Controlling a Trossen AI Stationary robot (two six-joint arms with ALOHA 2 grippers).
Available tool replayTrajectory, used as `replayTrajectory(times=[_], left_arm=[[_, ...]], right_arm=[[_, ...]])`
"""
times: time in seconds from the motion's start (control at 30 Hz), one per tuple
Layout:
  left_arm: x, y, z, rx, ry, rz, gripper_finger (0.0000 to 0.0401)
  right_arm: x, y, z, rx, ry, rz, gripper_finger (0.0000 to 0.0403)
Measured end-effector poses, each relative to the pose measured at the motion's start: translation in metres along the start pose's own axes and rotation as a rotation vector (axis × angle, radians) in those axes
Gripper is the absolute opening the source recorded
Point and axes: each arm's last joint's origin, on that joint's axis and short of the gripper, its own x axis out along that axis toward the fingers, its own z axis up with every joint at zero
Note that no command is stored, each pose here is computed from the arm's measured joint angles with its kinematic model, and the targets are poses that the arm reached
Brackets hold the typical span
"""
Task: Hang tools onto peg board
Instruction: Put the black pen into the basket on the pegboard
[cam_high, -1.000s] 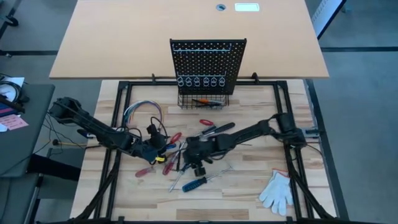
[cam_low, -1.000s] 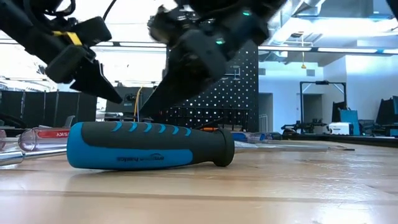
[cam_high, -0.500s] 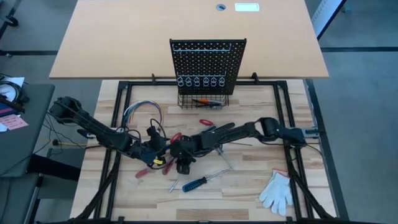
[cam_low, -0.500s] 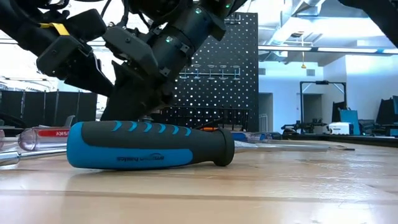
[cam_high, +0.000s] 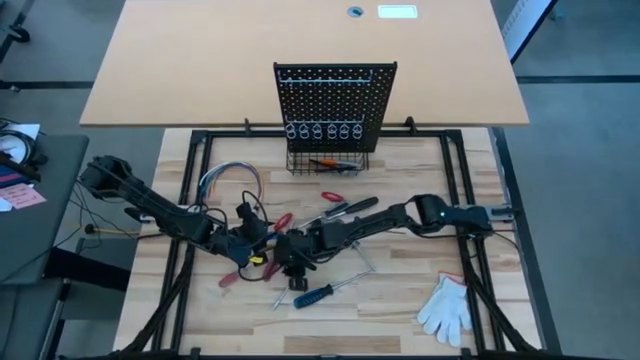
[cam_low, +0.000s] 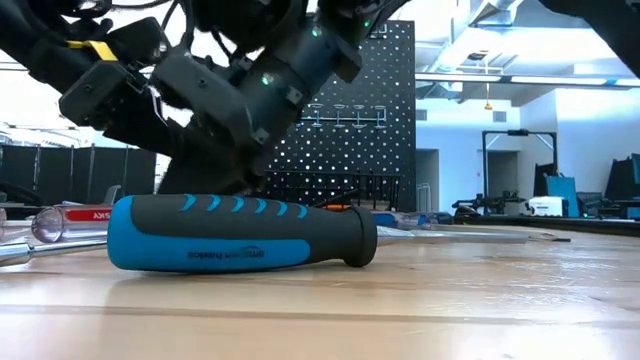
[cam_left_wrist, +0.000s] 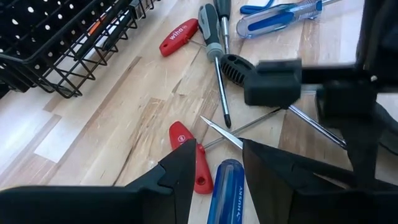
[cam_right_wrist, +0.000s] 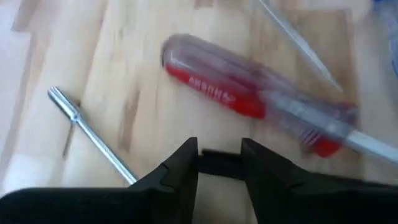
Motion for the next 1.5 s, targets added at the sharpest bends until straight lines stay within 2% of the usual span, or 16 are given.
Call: replayTrajectory(times=[0.2,0.37,0.53,0.7,0.9,1.07,1.2,1.33,1.5], left_arm=[[0.000,0.000,-0.001,-0.004,0.003,0.002,0.0127],[0.000,0.000,-0.001,0.001,0.009,0.004,0.0127],[0.000,0.001,-0.002,0.001,0.013,0.006,0.0127],[0.000,0.002,-0.004,-0.005,0.028,0.013,0.0127],[0.000,0.002,-0.005,-0.015,0.037,0.017,0.0127],[0.000,0.002,-0.005,-0.020,0.039,0.018,0.0127],[0.000,0.002,-0.005,-0.020,0.039,0.018,0.0127],[0.000,0.002,-0.005,-0.020,0.038,0.018,0.0127],[0.000,0.002,-0.005,-0.024,0.034,0.018,0.0127]], right_arm=[[-0.002,-0.001,-0.008,0.010,0.097,-0.014,0.0107],[-0.022,-0.002,-0.013,0.010,0.226,-0.047,0.0092],[-0.044,-0.008,-0.020,0.001,0.372,-0.175,0.0087],[-0.055,-0.015,-0.025,-0.004,0.458,-0.275,0.0087],[-0.065,-0.002,-0.030,-0.064,0.386,-0.281,0.0087],[-0.085,-0.001,-0.048,-0.014,0.239,-0.328,0.0097],[-0.099,-0.003,-0.076,0.086,0.082,-0.351,0.0128],[-0.099,-0.008,-0.107,0.175,-0.070,-0.316,0.0171],[-0.089,-0.003,-0.123,0.189,-0.244,-0.286,0.0201]])
